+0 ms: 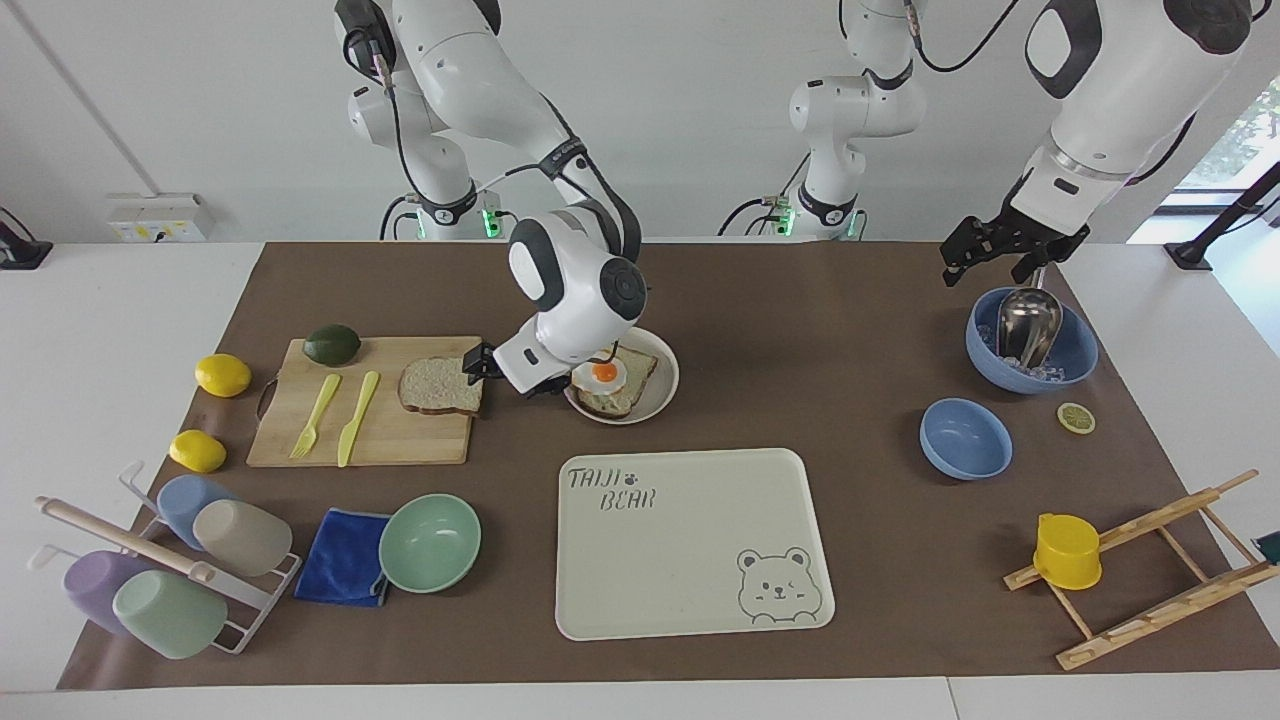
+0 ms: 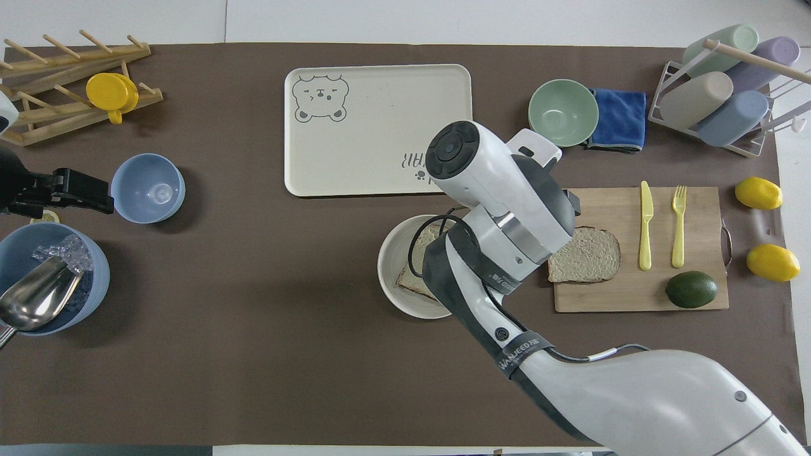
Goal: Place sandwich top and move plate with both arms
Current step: 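Reach the right gripper to the bread slice on the cutting board and grasp it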
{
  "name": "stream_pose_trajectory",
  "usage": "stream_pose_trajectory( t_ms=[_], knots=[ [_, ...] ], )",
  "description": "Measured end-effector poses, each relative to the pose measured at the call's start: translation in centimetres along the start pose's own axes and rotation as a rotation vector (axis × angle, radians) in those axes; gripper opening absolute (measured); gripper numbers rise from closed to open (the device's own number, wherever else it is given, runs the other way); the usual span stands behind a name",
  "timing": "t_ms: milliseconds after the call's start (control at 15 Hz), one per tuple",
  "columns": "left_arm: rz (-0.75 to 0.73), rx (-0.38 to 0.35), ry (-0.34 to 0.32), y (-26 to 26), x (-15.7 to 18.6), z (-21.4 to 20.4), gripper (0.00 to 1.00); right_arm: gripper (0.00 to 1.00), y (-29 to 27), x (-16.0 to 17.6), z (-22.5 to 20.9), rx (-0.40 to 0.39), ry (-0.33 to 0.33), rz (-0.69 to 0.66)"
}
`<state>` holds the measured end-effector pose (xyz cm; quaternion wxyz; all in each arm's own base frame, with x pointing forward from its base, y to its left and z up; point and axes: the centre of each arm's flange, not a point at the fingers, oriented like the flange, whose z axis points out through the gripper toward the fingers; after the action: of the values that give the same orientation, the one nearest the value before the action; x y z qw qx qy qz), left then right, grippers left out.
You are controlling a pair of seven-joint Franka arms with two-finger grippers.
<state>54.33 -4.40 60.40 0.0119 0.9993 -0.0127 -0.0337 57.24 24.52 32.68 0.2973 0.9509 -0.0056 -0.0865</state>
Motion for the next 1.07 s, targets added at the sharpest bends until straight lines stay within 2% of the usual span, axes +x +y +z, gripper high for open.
stream_pose_trajectory(
  t_ms=[200,467,867,1067],
  knots=[
    [0.0,0.0,0.0,0.0,0.0,0.0,1.0,1.0,1.3,0.7,2.4,0.015,-0.014,0.02],
    [0.001,0.0,0.0,0.0,0.0,0.0,1.0,1.0,1.0,0.0,5.3,0.035,-0.027,0.053],
    [0.0,0.0,0.0,0.0,0.0,0.0,1.0,1.0,0.8,-1.1,6.5,0.034,-0.044,0.051],
    [-0.002,0.0,0.0,-0.1,0.0,0.0,1.0,0.97,0.8,-1.6,7.0,0.028,-0.055,0.047]
  ],
)
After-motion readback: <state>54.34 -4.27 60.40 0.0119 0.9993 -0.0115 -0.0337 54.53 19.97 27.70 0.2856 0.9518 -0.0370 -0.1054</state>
